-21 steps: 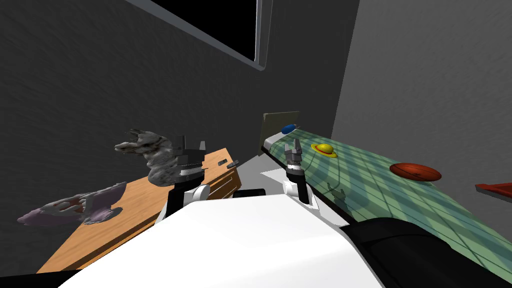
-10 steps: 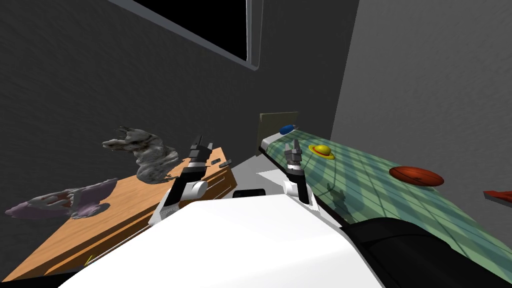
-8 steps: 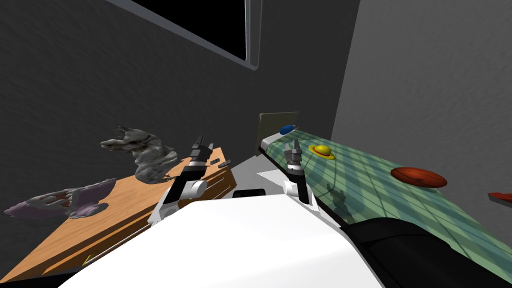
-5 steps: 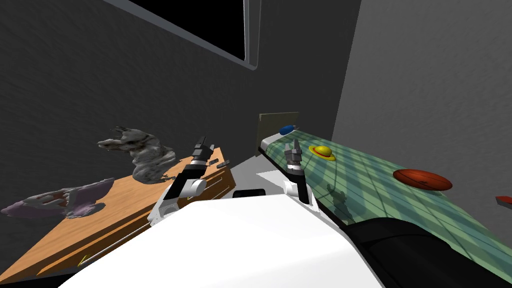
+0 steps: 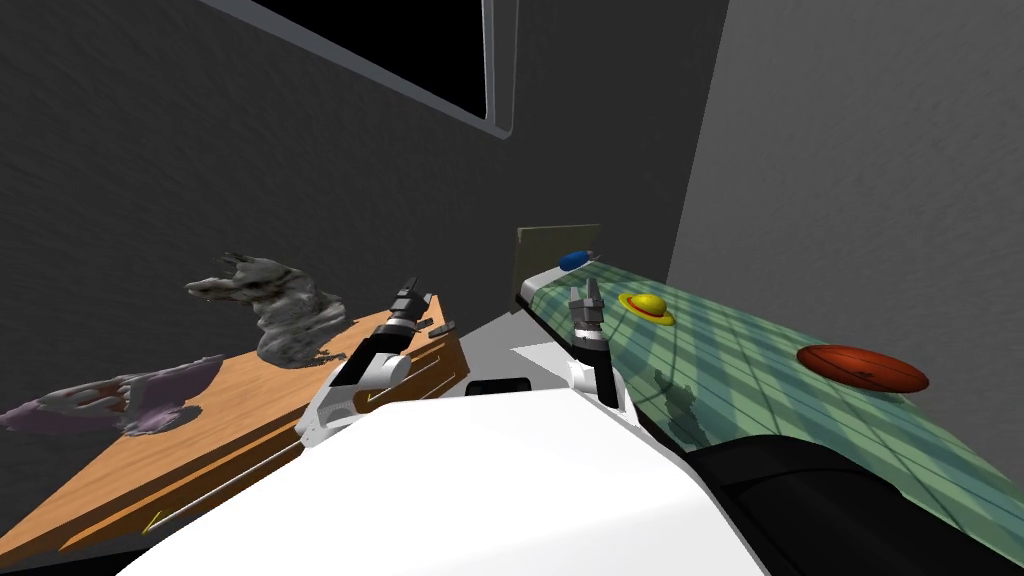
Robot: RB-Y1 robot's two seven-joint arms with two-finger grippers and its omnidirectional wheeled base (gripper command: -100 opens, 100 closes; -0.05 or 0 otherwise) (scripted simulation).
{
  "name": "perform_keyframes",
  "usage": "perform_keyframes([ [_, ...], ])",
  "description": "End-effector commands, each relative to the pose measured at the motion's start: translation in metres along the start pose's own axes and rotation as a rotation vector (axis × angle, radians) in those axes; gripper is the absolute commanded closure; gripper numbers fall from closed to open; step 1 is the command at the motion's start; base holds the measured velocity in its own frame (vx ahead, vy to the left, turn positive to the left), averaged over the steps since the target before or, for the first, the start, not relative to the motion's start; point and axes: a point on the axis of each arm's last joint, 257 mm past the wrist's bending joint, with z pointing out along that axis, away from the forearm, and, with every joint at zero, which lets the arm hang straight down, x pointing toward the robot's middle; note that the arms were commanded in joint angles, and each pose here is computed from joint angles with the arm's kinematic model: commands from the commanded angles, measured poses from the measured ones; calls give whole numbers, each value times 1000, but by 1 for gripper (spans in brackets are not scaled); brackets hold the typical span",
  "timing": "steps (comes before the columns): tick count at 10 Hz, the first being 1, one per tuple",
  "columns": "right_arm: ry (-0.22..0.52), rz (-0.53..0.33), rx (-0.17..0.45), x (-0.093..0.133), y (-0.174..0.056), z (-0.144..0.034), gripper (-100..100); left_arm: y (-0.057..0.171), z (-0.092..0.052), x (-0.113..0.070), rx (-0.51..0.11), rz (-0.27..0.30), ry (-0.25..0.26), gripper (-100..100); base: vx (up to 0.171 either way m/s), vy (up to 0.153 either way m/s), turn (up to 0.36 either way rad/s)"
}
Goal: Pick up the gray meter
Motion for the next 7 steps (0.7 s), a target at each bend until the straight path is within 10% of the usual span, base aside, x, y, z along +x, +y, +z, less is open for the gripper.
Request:
perform_keyframes([
  [1, 0, 0, 0, 0, 0, 0, 0, 6, 1, 0, -30, -1, -1, -100, 15, -33, 0],
  [7, 0, 0, 0, 0, 0, 0, 0, 53, 6, -13, -206, -12, 2, -100, 27, -49, 31],
])
